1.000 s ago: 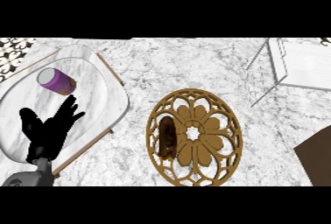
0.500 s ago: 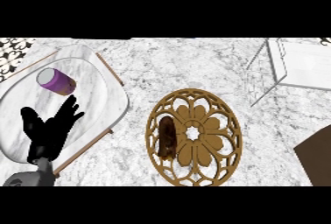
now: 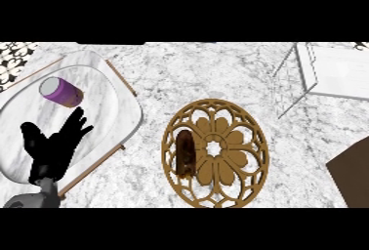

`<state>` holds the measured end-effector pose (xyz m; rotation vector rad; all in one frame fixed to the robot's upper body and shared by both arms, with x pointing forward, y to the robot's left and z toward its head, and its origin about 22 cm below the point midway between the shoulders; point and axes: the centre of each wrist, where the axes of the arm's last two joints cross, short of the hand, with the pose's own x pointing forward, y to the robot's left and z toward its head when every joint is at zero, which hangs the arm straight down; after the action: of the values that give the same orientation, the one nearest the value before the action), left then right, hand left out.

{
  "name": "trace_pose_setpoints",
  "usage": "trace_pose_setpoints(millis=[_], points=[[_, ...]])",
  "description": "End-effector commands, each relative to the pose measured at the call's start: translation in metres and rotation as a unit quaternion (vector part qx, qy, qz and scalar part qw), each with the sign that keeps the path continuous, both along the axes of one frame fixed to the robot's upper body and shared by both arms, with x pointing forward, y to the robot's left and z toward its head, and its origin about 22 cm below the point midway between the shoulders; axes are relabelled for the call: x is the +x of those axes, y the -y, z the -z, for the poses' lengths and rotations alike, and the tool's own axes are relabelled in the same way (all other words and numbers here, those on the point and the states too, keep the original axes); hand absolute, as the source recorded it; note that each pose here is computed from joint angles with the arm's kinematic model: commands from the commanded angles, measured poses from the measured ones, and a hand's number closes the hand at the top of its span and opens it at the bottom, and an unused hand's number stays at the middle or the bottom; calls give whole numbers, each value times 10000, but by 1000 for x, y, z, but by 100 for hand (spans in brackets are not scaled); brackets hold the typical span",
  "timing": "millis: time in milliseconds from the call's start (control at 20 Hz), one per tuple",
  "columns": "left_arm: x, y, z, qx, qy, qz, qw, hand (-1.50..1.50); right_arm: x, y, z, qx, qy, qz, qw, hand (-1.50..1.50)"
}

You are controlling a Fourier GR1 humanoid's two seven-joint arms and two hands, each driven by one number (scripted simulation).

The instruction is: Pick the tomato from the placemat and place it in the tiered shelf

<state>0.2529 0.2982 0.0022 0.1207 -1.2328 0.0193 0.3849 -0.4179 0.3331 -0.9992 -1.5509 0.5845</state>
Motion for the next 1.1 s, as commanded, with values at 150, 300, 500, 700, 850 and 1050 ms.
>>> trace_pose_setpoints(millis=[150,300,500,700,850,1050], points=[[-4,-1,26,-185,-560,5,9983,0,3,12,-2,899,288,294,9951,150],[-10,15,31,-213,-522,3,9984,0,5,9,-12,1262,382,378,9905,-150],[-8,7,33,-180,-490,89,9986,0,5,22,-8,2101,572,243,9757,-150],[-8,17,27,-196,-551,94,9982,0,3,30,-13,2756,848,131,9574,-150],[-10,18,30,-248,-544,-31,9982,0,4,25,-25,3306,921,238,9390,-150],[-4,11,32,-204,-604,24,9980,0,-25,57,-48,3485,1527,719,9220,-150]])
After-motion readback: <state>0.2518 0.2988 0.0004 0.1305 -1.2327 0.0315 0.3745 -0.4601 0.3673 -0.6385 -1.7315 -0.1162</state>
